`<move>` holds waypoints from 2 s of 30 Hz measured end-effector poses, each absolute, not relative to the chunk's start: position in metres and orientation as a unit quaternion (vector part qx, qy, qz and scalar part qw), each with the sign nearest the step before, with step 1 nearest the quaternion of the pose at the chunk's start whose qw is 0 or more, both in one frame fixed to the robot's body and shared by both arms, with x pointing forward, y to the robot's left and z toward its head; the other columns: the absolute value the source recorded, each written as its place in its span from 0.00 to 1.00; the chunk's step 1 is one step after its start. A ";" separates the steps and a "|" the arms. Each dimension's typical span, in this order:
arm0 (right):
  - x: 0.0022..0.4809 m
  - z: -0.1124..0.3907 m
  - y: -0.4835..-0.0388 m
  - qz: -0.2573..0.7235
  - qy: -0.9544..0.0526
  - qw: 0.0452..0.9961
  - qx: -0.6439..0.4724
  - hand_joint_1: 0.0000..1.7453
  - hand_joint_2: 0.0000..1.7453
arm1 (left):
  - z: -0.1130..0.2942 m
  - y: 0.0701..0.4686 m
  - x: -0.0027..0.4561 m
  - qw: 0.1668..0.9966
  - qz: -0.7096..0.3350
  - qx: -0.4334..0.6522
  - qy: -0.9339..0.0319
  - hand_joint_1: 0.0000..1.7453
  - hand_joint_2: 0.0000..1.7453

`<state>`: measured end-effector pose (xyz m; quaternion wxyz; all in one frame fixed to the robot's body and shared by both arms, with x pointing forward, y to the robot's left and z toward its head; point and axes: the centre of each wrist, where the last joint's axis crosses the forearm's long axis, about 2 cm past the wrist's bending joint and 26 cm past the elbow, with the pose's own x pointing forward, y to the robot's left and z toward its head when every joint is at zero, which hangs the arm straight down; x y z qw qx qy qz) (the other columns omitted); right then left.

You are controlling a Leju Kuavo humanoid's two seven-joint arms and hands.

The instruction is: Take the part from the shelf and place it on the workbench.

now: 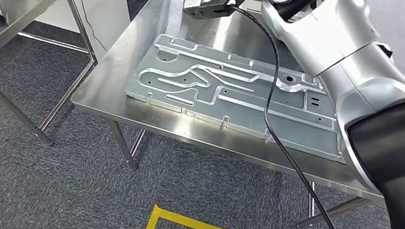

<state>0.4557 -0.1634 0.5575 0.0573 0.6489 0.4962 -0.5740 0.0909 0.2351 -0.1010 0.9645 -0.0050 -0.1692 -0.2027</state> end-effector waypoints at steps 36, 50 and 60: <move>0.482 0.496 -0.206 -0.598 0.488 -0.010 0.636 1.00 1.00 | -0.100 0.238 0.097 0.962 -0.213 -0.026 -0.170 0.00 1.00; 0.488 0.442 -0.232 -0.557 0.599 -0.103 0.566 1.00 1.00 | -0.100 0.238 0.099 0.957 -0.215 -0.013 -0.194 0.00 1.00; 0.471 0.283 -0.253 -0.575 0.594 -0.153 0.541 1.00 1.00 | -0.099 0.235 0.099 0.947 -0.246 -0.030 -0.206 0.00 1.00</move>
